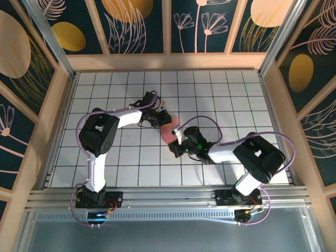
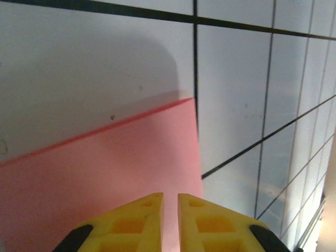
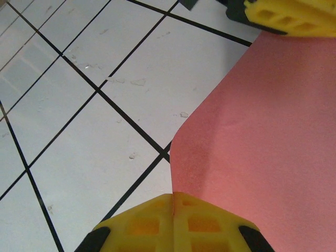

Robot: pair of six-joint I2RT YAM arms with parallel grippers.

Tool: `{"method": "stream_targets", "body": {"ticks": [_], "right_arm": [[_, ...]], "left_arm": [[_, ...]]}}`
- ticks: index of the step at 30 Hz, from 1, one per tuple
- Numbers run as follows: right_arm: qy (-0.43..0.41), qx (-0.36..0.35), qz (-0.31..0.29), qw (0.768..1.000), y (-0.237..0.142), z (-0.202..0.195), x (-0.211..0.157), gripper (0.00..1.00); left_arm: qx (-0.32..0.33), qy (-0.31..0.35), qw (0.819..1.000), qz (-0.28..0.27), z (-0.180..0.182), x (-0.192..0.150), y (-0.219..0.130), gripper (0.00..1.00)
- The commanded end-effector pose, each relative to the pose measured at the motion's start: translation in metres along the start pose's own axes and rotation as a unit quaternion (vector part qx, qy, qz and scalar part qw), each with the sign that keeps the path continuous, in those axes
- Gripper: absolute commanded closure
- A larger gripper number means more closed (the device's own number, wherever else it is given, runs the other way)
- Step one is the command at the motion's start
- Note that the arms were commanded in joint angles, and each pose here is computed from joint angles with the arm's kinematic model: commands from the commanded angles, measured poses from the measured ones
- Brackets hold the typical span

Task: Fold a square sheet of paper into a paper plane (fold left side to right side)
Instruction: Third fold the triangle at the center of the table.

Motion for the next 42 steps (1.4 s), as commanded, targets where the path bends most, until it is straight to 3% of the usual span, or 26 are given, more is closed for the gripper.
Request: {"method": "stream_targets", "body": {"ticks": [1,19,42], "right_arm": [[0.016,0.019,-0.008,1.000,0.000,0.000,0.002,1.00],[0.089,0.035,0.025,0.995,0.010,-0.020,0.001,1.00],[0.113,-0.058,0.042,0.991,0.011,-0.064,0.000,1.00]], "left_arm": [[0.014,0.007,1.000,0.021,0.008,-0.003,0.007,0.87],[0.074,0.006,0.997,0.028,0.039,-0.007,0.022,0.98],[0.077,0.006,0.997,0.022,0.037,-0.006,0.021,1.00]]}}
Point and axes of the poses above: each hand's point on the last joint's axis, 136 mm out from that joint toward the fingers, its own y axis out along the fingers, its own z axis along the line the jaws close on, x = y × z, the point moved 2 cm from there along -y, back along the fingers, and after that the axes turned 8 degrees about -y, right-handed, at the moved point
